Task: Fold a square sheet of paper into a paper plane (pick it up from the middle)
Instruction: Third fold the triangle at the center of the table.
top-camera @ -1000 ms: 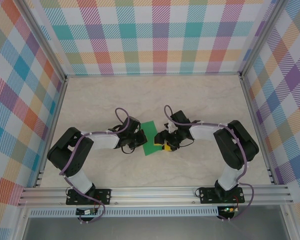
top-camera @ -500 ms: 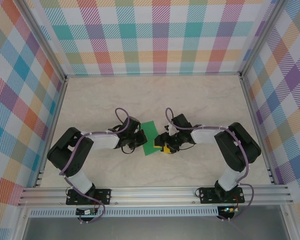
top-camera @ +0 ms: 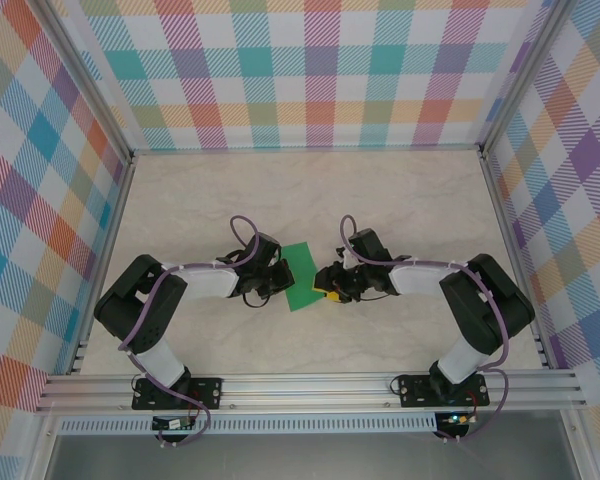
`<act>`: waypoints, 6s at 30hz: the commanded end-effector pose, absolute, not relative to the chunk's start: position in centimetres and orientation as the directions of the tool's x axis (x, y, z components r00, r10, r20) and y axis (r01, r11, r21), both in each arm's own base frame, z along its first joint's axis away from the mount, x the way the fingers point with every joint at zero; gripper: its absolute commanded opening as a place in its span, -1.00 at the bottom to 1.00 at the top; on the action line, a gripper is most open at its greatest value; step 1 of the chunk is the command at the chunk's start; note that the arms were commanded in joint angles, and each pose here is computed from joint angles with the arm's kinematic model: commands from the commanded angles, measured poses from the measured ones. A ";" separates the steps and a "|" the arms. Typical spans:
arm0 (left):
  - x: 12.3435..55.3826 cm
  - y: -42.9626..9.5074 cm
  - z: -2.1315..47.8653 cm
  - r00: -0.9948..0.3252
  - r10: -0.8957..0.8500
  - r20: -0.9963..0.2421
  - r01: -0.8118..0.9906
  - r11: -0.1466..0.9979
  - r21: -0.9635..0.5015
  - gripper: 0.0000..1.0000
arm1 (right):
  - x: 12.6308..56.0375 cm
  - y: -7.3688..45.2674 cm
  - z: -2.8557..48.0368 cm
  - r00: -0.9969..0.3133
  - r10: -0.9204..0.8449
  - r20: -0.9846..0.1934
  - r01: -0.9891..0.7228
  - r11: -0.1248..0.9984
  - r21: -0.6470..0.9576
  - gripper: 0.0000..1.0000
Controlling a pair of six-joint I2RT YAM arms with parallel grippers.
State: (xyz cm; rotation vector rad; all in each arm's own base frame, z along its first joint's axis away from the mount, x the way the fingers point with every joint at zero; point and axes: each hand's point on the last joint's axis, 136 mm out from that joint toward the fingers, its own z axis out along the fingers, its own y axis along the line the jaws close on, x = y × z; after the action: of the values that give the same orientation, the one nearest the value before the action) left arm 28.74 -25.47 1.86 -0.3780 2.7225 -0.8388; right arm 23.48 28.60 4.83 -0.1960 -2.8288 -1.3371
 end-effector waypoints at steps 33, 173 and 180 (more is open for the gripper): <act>29.0 -24.5 7.1 -0.919 -0.278 -0.279 -0.088 0.836 -0.542 -0.99 | 25.0 32.0 6.2 -0.992 0.040 0.123 0.119 0.648 0.752 -0.96; 29.0 -24.1 5.0 -0.929 -0.232 -0.289 -0.069 0.875 -0.479 -1.00 | 25.2 32.9 4.5 -0.968 0.093 0.235 0.214 0.794 0.569 -0.89; 29.5 -23.2 3.3 -0.933 -0.234 -0.271 -0.108 0.905 -0.411 -1.00 | 25.9 33.8 4.6 -0.979 0.061 0.193 0.166 0.787 0.594 -0.88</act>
State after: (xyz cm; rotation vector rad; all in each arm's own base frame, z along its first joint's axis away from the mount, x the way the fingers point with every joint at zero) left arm 28.92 -23.97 3.59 -0.2530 2.7429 -0.6384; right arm 25.07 32.74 4.25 -0.2504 -2.7867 -0.9137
